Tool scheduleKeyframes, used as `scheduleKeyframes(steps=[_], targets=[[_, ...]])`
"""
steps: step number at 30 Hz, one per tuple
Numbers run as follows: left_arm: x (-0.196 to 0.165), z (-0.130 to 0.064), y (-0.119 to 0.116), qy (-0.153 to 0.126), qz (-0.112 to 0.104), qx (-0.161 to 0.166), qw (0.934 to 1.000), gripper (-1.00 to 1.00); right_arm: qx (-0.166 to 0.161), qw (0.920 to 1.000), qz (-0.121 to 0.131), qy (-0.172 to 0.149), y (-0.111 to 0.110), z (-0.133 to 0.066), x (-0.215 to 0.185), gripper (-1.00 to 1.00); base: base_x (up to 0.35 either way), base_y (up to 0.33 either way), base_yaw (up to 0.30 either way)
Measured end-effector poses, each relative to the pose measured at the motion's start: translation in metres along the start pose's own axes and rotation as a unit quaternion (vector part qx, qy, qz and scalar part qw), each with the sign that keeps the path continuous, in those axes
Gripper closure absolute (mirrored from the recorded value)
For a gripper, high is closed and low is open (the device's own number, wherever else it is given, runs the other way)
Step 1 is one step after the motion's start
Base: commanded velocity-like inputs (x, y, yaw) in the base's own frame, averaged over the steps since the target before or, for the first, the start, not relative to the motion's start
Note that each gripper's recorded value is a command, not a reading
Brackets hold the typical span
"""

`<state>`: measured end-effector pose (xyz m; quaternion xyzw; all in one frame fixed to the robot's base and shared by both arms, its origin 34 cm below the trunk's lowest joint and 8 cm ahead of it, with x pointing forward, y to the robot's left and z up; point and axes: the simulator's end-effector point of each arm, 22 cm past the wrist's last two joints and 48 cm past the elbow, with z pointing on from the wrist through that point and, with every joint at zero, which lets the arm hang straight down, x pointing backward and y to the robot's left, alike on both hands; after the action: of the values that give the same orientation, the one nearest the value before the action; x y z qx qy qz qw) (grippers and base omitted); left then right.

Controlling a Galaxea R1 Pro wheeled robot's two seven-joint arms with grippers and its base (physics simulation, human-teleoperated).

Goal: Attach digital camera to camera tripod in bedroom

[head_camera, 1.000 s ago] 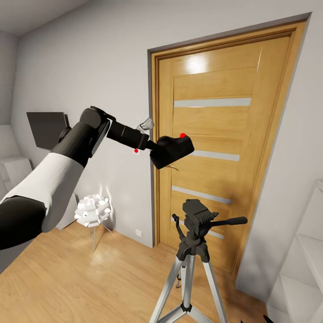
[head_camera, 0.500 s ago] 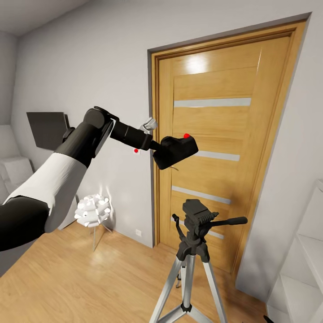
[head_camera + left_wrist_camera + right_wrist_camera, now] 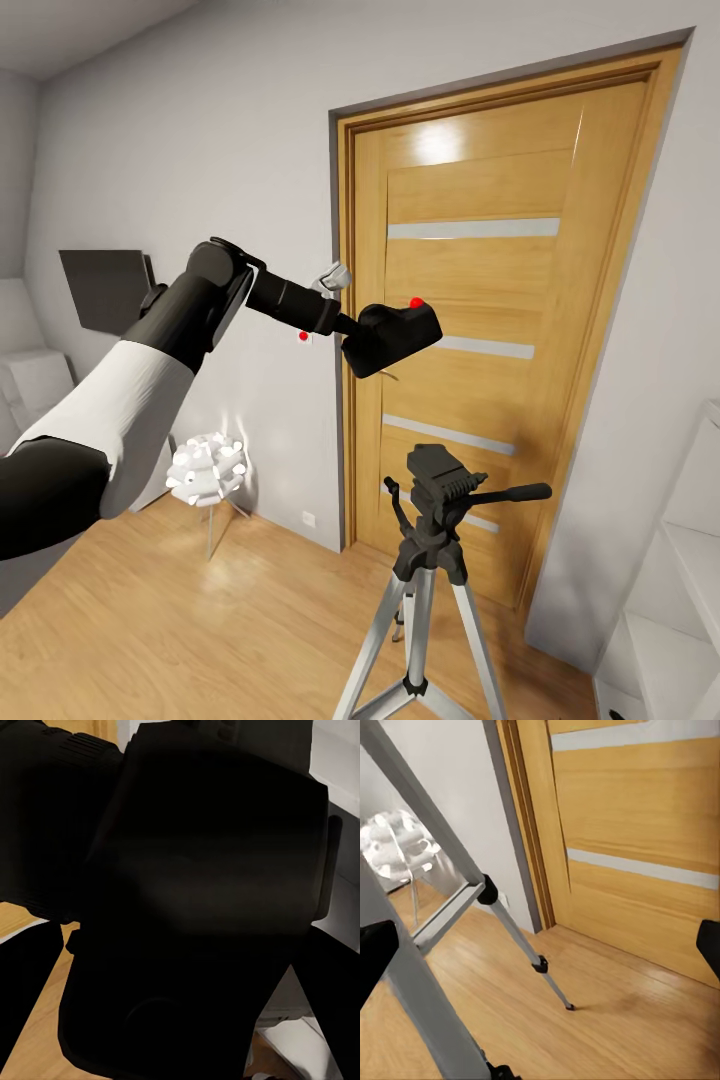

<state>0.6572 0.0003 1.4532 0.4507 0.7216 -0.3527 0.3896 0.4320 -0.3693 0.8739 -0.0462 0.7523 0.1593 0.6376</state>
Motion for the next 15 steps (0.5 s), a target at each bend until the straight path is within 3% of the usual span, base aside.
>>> scheduleKeyframes(steps=[5,15], targets=[[0.0,0.001,-0.001,0.0,0.0,0.001,1.0,1.0,-0.028,0.9995,0.005,-0.009,0.01,-0.006,-0.004,-1.0,0.0,0.0,0.0],[0.0,0.002,-0.002,0.001,0.001,0.002,1.0,1.0,-0.041,0.999,0.013,-0.008,0.023,-0.005,0.0,-1.0,0.0,0.0,0.0]])
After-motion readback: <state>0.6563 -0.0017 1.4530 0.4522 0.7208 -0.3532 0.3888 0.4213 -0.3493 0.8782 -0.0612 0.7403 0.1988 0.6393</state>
